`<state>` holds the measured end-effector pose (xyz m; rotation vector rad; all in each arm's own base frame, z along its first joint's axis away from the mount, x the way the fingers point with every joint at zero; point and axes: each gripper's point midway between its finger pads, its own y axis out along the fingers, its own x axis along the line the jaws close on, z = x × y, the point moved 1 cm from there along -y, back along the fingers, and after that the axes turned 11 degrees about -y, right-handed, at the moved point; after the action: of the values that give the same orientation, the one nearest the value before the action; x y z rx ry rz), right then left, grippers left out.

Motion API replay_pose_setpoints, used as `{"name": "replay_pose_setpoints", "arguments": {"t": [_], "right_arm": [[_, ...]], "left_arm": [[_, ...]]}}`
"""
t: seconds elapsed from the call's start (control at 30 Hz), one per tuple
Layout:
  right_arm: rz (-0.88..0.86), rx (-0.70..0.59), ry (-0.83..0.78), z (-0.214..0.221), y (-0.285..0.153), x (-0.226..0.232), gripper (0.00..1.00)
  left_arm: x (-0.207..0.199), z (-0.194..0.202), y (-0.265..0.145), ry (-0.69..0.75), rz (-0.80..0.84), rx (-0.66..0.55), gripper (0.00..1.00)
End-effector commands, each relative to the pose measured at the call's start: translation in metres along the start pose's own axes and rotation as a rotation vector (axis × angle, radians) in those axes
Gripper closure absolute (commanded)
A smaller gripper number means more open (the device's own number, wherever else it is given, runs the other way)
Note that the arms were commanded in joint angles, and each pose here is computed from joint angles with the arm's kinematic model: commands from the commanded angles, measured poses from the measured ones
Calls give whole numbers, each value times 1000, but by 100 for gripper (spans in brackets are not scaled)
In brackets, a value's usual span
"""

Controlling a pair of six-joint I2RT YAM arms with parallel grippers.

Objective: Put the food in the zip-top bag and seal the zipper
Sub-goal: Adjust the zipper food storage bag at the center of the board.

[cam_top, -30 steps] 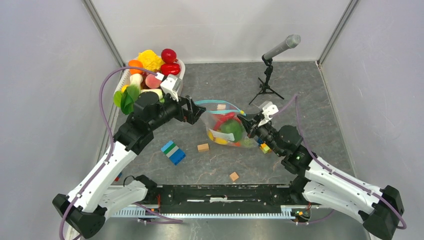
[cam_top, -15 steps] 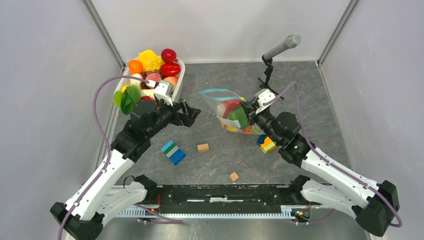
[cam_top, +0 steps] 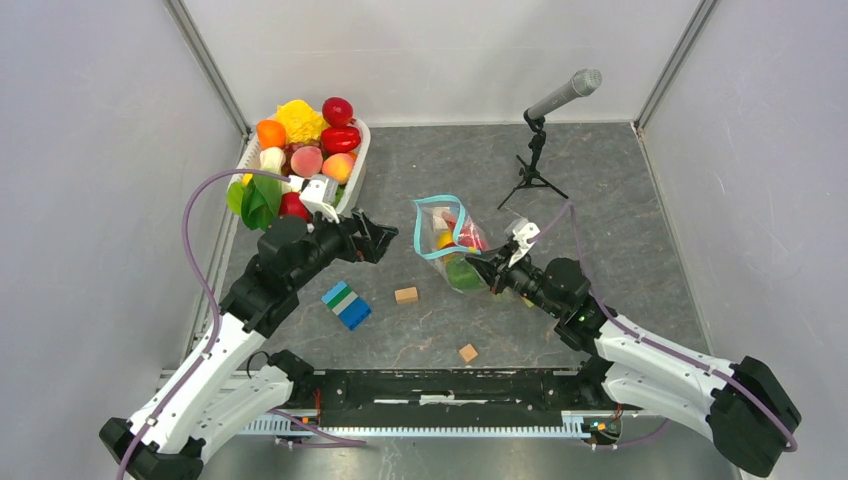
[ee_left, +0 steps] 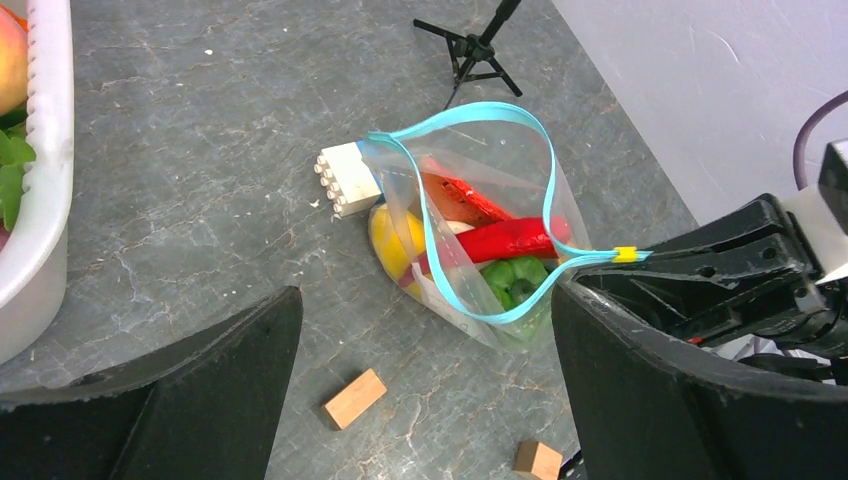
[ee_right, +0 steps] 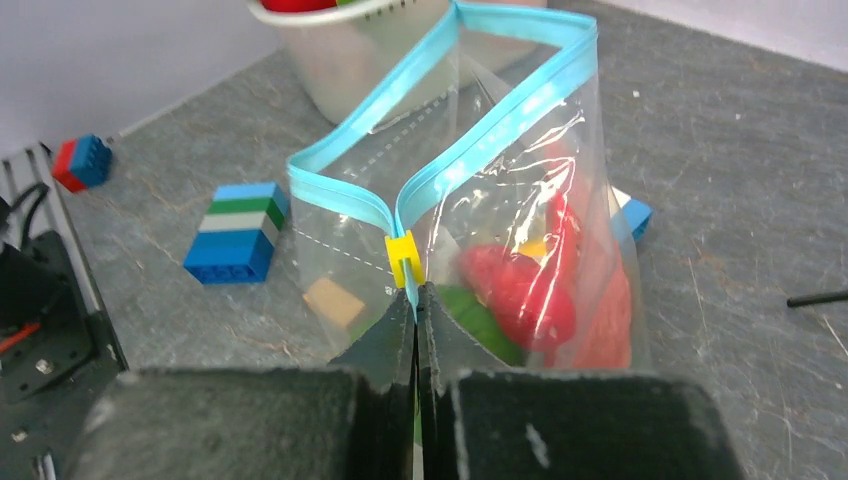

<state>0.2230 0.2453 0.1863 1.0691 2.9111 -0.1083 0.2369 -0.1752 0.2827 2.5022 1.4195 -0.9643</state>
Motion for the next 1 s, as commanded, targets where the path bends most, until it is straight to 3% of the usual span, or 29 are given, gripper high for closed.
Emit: {"name": "replay_pose_setpoints", "arguments": {"t": [0.0, 0.97], "right_arm": [[4, -159, 29, -43, 2, -1, 100], [42, -130, 61, -25, -4, -5, 100]], "left_arm": [[-11, -13, -2, -33, 44, -53, 0], [-17, -7, 2, -42, 85, -21, 0]]}}
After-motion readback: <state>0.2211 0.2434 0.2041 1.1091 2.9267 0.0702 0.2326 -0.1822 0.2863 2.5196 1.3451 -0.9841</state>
